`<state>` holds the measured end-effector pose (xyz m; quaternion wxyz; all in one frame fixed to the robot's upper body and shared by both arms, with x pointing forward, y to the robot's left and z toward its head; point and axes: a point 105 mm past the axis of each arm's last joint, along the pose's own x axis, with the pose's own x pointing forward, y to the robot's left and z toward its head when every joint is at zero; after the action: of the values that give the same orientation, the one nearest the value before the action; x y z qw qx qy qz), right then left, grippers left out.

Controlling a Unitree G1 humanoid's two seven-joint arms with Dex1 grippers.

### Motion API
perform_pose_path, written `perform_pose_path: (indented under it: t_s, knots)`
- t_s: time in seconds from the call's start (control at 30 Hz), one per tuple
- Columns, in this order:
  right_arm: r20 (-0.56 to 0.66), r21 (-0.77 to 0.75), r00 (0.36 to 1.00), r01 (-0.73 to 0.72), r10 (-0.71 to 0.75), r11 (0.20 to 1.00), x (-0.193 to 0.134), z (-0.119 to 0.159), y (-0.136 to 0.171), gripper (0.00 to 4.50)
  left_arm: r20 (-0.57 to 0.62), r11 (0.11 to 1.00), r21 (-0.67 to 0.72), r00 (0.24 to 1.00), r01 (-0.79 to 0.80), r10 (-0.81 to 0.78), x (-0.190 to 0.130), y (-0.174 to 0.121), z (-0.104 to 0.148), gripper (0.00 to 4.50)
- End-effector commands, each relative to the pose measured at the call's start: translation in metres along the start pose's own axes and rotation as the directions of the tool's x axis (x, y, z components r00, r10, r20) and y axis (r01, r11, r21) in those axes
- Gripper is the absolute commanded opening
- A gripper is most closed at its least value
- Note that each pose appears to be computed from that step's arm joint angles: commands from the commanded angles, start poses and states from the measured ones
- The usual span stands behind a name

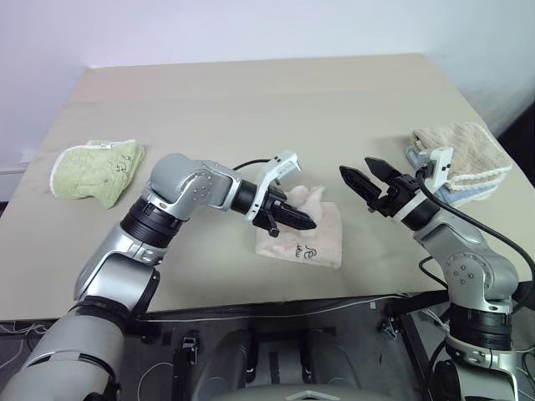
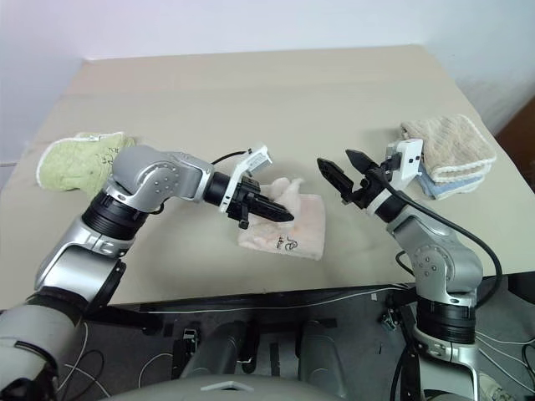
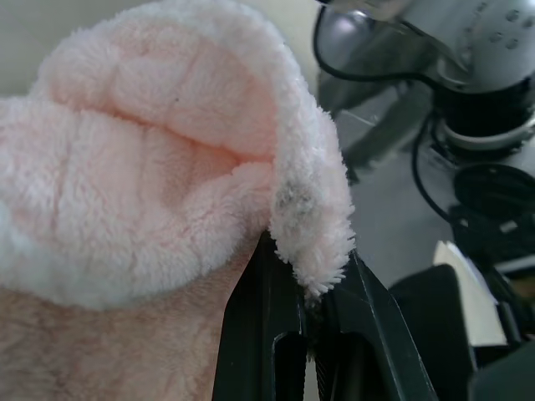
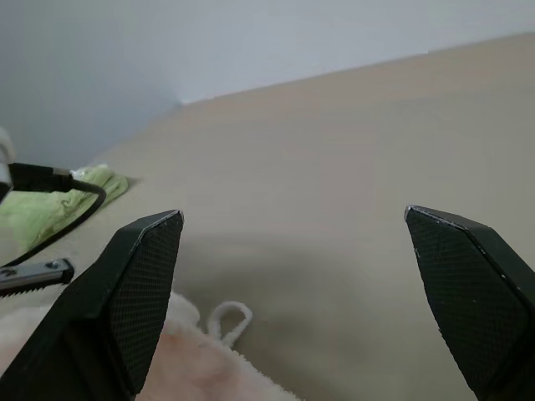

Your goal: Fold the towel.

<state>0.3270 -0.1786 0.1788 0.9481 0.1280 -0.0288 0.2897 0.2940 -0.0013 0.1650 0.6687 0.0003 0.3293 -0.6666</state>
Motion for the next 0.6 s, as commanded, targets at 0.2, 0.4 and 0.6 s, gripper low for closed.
perform_pose_path:
  t_s: [0.2, 0.4, 0.6]
  knots:
    - [0.043, -0.054, 0.999, 0.018, -0.016, 0.998, -0.004, 0.014, 0.002, 4.5, -0.048, 0.998, 0.028, 0.998, 0.048, -0.047, 0.008, -0.011, -0.008, 0.05]
    - [0.034, -0.062, 0.999, 0.042, -0.04, 0.997, -0.002, 0.01, -0.003, 4.5, -0.045, 0.998, 0.029, 0.997, 0.057, -0.056, 0.015, -0.012, -0.011, 1.13]
    - [0.01, -0.095, 1.0, 0.02, -0.02, 0.995, 0.002, 0.006, 0.003, 4.5, 0.001, 0.999, 0.03, 0.999, 0.04, -0.04, 0.019, -0.011, -0.003, 3.13]
